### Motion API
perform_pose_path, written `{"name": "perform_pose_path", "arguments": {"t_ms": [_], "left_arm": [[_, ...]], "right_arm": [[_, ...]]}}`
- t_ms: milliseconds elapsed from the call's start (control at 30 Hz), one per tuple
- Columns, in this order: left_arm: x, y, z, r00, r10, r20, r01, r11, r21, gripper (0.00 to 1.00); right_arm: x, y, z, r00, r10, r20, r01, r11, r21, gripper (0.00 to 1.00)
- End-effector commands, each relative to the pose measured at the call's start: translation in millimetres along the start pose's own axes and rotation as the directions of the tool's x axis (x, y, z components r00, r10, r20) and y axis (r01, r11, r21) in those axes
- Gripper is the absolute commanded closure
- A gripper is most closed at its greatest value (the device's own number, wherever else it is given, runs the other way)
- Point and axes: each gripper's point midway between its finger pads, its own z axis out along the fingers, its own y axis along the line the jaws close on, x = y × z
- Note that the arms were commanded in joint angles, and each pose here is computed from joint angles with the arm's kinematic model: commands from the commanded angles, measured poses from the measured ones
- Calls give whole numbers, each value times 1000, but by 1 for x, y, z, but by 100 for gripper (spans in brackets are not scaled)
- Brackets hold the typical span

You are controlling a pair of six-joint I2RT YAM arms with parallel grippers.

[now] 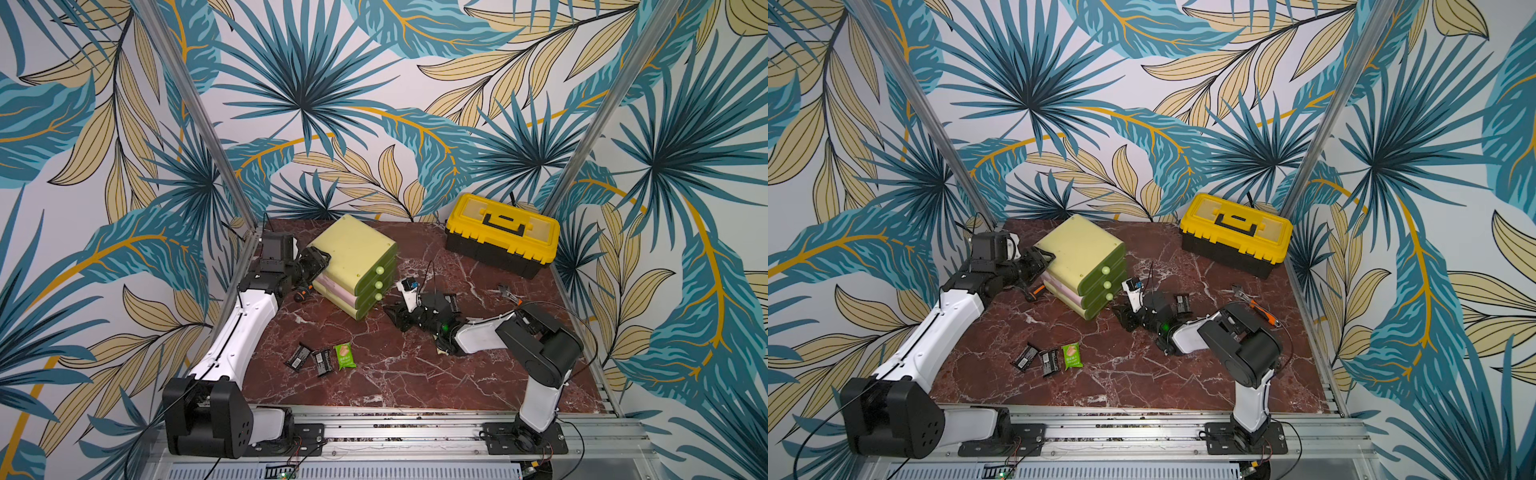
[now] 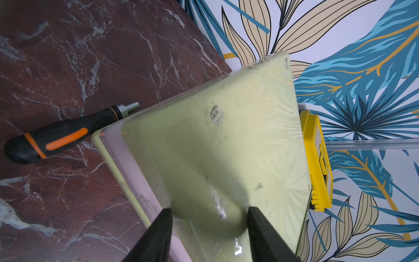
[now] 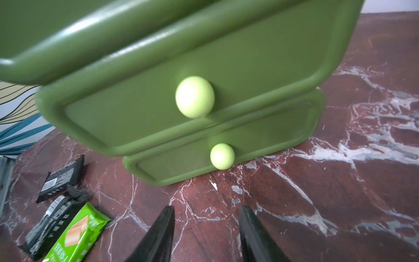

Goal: Take the cookies out of the drawer
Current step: Close the drawer of the storage box, then open the drawer in the storage box.

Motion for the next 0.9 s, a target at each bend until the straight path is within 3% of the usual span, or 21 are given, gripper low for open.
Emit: {"name": "perform_pose_path", "arguments": {"t_ms": [0,867], "left_arm": [[19,19,8,997,-11,-81,5,997,-73,44],[20,18,7,996,-9,-88,3,998,-70,44]], "right_arm": [[-2,3,15,998,54,29,-53,998,-32,51],[-4,-11,57,999,40,36,-40,999,-20,57]]}}
